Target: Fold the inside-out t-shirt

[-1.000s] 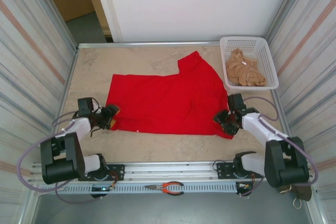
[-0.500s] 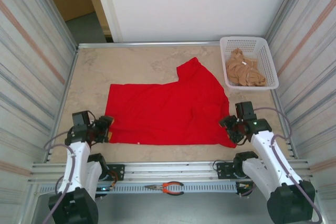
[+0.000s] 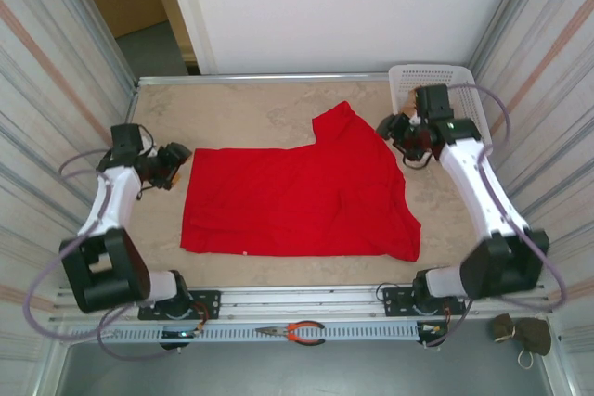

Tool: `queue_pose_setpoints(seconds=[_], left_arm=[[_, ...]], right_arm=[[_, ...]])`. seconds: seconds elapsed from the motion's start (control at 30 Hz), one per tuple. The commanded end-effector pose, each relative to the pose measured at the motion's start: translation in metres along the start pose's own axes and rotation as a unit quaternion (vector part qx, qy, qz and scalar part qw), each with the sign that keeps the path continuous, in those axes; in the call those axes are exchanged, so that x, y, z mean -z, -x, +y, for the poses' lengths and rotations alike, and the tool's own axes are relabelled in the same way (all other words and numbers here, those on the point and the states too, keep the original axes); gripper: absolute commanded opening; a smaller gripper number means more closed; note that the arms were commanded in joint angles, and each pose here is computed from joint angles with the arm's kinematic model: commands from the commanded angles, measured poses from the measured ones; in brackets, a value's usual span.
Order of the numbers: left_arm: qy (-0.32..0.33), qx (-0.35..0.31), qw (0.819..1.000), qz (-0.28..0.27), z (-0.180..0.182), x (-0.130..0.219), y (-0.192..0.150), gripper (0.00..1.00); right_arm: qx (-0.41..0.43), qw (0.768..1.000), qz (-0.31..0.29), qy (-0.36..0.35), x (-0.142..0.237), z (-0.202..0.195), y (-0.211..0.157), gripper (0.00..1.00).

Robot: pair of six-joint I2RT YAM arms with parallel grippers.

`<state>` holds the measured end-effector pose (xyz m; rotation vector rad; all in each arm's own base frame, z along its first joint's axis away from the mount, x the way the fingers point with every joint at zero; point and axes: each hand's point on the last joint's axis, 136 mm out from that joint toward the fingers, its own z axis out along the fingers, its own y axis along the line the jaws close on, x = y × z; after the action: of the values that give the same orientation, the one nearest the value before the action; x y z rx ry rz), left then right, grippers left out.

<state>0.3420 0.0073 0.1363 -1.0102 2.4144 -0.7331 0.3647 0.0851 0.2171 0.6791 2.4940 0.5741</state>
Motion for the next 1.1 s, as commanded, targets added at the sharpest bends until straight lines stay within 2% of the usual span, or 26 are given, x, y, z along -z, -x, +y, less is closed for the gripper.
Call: queue_pose_setpoints(seconds=[0.0, 0.13, 0.27, 0.4, 0.53, 0.6, 0.77, 0.93, 1.07], left_arm=[[0.019, -0.049, 0.998, 0.017, -0.003, -0.014, 0.013, 0.64], [0.019, -0.051, 0.998, 0.033, -0.007, -0.031, 0.026, 0.64], [0.017, -0.048, 0.998, 0.042, -0.009, -0.043, 0.032, 0.64], [0.028, -0.05, 0.997, 0.046, -0.006, -0.052, 0.039, 0.64], [0.041, -0.057, 0.996, 0.047, -0.004, -0.058, 0.047, 0.64], [0.054, -0.062, 0.995, 0.047, -0.001, -0.06, 0.052, 0.64], [0.084, -0.08, 0.992, 0.06, 0.004, -0.073, 0.059, 0.64], [0.127, -0.129, 0.98, 0.081, 0.005, -0.096, 0.061, 0.63], [0.151, -0.181, 0.968, 0.089, -0.005, -0.112, 0.062, 0.63]], right_arm=[[0.051, 0.998, 0.014, -0.027, -0.039, 0.006, 0.019, 0.6], [0.05, 0.996, 0.037, -0.062, -0.089, 0.002, 0.036, 0.59], [0.035, 0.993, 0.045, -0.103, -0.129, -0.017, 0.053, 0.59], [0.013, 0.99, 0.046, -0.136, -0.152, -0.041, 0.076, 0.59], [0.003, 0.989, 0.046, -0.143, -0.158, -0.057, 0.096, 0.59], [0.017, 0.993, 0.04, -0.109, -0.153, -0.039, 0.108, 0.58], [0.07, 0.996, 0.054, -0.011, -0.147, 0.024, 0.095, 0.57], [0.108, 0.992, 0.058, 0.028, -0.151, 0.069, 0.076, 0.58], [0.122, 0.991, 0.055, 0.032, -0.165, 0.082, 0.073, 0.59]])
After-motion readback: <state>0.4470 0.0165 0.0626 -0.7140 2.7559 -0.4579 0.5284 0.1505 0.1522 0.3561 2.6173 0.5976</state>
